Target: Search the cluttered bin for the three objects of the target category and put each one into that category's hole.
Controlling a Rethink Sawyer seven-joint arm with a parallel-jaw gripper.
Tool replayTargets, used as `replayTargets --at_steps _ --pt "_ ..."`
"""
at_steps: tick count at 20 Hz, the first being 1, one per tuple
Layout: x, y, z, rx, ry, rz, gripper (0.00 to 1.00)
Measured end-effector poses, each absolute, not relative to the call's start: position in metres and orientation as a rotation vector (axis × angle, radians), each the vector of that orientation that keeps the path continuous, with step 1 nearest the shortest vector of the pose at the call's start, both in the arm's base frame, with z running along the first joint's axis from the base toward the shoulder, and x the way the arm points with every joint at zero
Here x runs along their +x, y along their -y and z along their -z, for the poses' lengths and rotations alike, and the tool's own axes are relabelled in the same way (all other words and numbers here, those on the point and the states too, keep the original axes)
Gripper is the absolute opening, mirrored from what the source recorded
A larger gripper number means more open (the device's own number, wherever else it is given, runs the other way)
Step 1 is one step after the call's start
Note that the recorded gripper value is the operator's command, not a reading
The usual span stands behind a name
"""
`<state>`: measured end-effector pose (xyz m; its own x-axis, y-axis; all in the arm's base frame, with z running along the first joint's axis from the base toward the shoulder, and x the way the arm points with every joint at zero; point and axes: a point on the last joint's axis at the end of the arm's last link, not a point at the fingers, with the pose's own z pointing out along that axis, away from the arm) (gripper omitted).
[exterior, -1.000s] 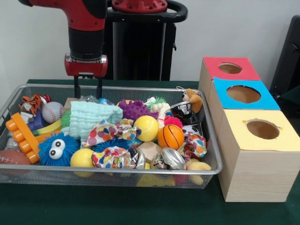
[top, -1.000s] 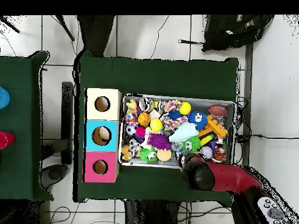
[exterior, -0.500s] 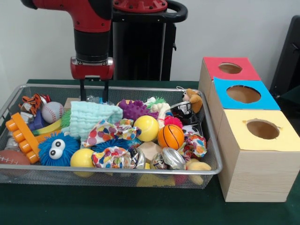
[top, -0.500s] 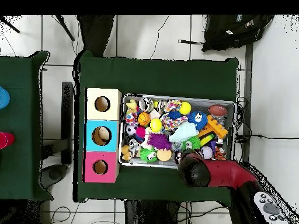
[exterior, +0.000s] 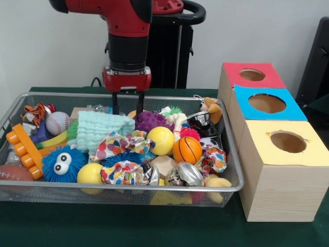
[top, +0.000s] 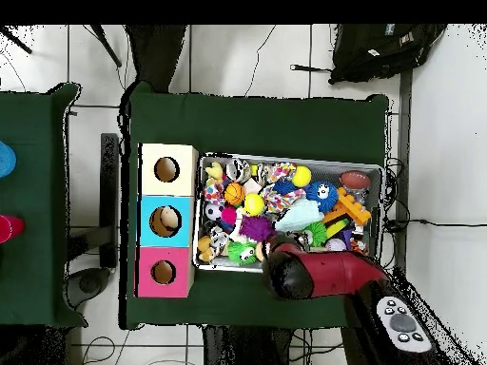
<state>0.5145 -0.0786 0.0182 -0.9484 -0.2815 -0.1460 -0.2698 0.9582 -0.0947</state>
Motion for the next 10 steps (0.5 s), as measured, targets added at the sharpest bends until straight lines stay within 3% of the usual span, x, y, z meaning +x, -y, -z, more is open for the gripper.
replayTargets --at_steps 10 --pt "0.515 0.084 -0.019 -0.402 -2.946 0.112 1.00"
